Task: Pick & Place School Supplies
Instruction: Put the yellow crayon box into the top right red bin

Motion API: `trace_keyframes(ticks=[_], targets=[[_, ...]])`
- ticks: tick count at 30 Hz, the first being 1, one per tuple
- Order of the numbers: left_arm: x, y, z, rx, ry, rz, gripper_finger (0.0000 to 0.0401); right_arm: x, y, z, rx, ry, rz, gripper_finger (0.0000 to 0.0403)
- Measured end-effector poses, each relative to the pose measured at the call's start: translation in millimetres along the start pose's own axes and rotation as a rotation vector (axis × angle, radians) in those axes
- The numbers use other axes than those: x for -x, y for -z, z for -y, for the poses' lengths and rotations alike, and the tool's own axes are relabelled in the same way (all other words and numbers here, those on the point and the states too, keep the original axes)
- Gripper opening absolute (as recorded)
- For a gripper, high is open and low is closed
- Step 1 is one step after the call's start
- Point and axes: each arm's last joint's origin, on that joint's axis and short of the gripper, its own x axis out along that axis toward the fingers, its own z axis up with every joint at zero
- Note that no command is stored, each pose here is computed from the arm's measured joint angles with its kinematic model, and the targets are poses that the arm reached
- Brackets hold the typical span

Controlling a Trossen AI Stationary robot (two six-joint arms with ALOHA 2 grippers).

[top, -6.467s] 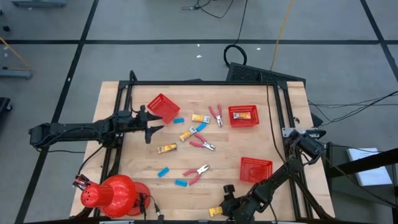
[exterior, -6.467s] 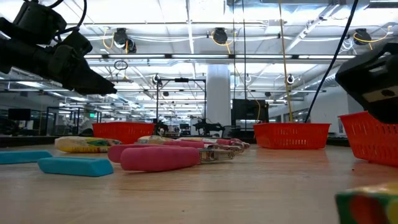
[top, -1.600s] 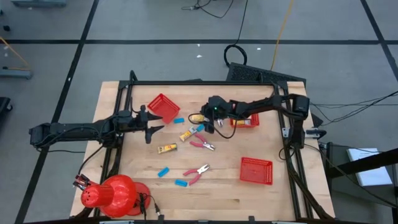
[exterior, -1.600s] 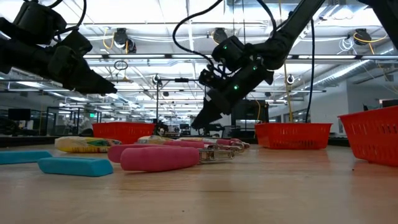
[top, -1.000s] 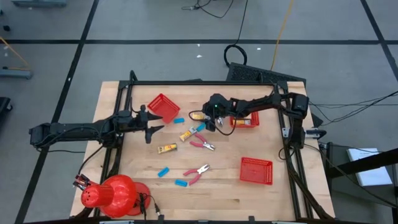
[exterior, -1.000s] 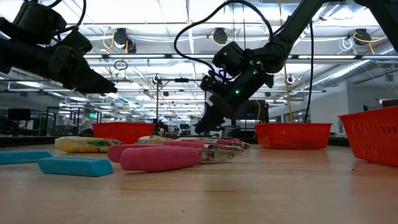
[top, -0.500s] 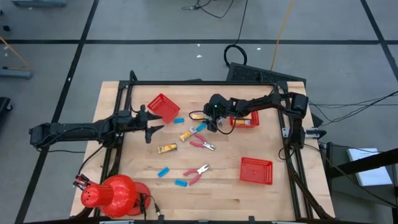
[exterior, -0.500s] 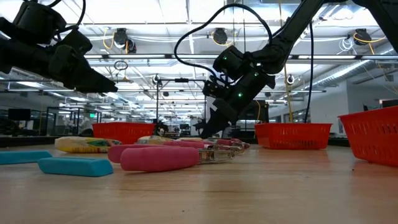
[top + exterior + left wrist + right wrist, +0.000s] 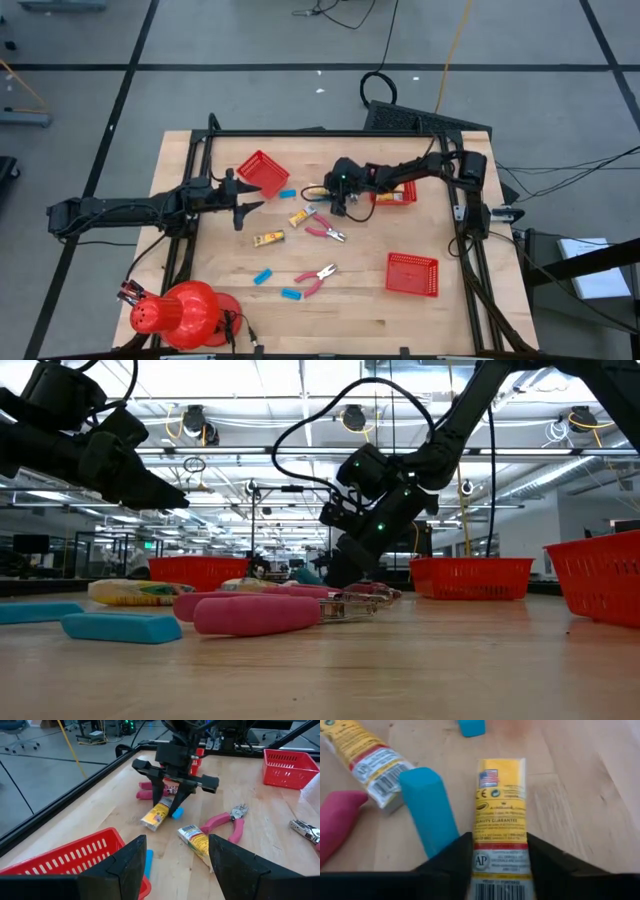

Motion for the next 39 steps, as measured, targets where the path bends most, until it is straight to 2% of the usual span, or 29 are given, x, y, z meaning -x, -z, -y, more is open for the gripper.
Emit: trace_keyframes(ticks=[2, 3, 12, 20, 25, 29, 32, 35, 39], targets=[[0, 0, 0, -0.003, 0.001, 0.0, 0.0218, 0, -1, -4, 0.009, 0.0, 0.003, 0.0075], [0, 0, 0, -0.002, 0.0, 0.0, 0.0218, 0, -2, -6, 0.016, 0.001, 0.004, 0.0062], [0, 0, 0, -0.002, 0.0, 0.0, 0.0218, 9, -19, -24, 0.065, 0.048, 0.1, 0.0062], [0, 1, 0, 0.0, 0.003, -0.008, 0.0218, 48, -54, -26, 0.122, 0.128, 0.275, 0.0062], [0, 1, 0, 0.001, 0.011, -0.01, 0.0218, 80, -72, -40, 0.205, 0.199, 0.367, 0.0062], [0, 1, 0, 0.001, 0.012, -0.013, 0.0218, 108, -64, -56, 0.248, 0.212, 0.452, 0.0062], [0, 1, 0, 0.0, 0.012, -0.015, 0.0218, 132, -44, -62, 0.234, 0.239, 0.491, 0.0062], [0, 1, 1, 0.0, 0.02, -0.008, 0.0218, 153, -11, -64, 0.218, 0.296, 0.454, 0.0062], [0, 0, 1, 0.0, 0.023, -0.002, 0.0218, 176, 30, -60, 0.14, 0.293, 0.398, 0.0062]])
